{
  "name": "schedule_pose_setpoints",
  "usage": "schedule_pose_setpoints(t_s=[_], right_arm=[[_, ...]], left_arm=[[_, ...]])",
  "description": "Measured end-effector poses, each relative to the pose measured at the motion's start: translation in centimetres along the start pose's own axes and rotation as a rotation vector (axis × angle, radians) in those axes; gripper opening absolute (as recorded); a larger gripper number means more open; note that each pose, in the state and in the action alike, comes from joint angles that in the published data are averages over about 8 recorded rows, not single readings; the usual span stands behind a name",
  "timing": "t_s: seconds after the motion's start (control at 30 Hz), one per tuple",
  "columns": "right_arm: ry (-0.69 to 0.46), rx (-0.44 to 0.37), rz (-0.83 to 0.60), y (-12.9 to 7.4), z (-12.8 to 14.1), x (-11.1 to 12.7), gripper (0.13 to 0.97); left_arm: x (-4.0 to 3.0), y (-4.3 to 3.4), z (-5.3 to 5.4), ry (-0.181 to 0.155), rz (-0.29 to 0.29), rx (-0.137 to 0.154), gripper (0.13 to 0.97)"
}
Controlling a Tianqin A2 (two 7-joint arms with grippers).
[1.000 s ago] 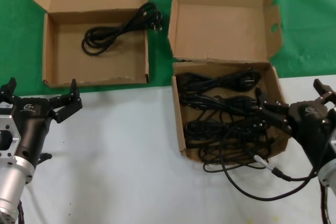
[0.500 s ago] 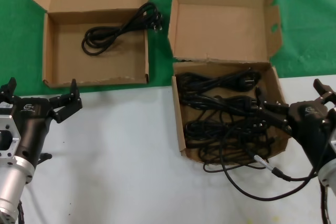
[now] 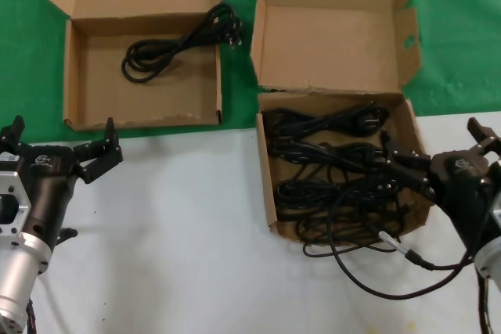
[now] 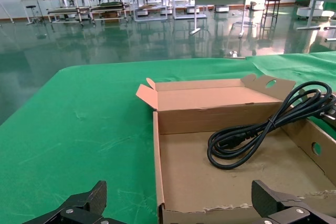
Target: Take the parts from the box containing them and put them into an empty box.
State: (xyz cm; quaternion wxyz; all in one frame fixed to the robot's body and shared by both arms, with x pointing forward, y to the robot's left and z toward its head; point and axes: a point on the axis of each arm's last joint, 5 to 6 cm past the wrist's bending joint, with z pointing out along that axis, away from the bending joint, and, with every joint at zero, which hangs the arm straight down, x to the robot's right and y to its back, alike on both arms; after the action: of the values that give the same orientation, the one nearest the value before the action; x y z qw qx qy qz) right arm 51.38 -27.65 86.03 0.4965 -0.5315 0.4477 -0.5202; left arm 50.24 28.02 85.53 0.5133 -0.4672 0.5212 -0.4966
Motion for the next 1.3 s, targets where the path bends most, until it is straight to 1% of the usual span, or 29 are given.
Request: schedule_pose_setpoints(t_s=[1.3], right_arm=[[0.0, 0.0, 0.0, 0.0, 0.0, 0.0, 0.966]], left_arm=[[0.0, 0.0, 0.0, 0.0, 0.0, 0.0, 0.966]])
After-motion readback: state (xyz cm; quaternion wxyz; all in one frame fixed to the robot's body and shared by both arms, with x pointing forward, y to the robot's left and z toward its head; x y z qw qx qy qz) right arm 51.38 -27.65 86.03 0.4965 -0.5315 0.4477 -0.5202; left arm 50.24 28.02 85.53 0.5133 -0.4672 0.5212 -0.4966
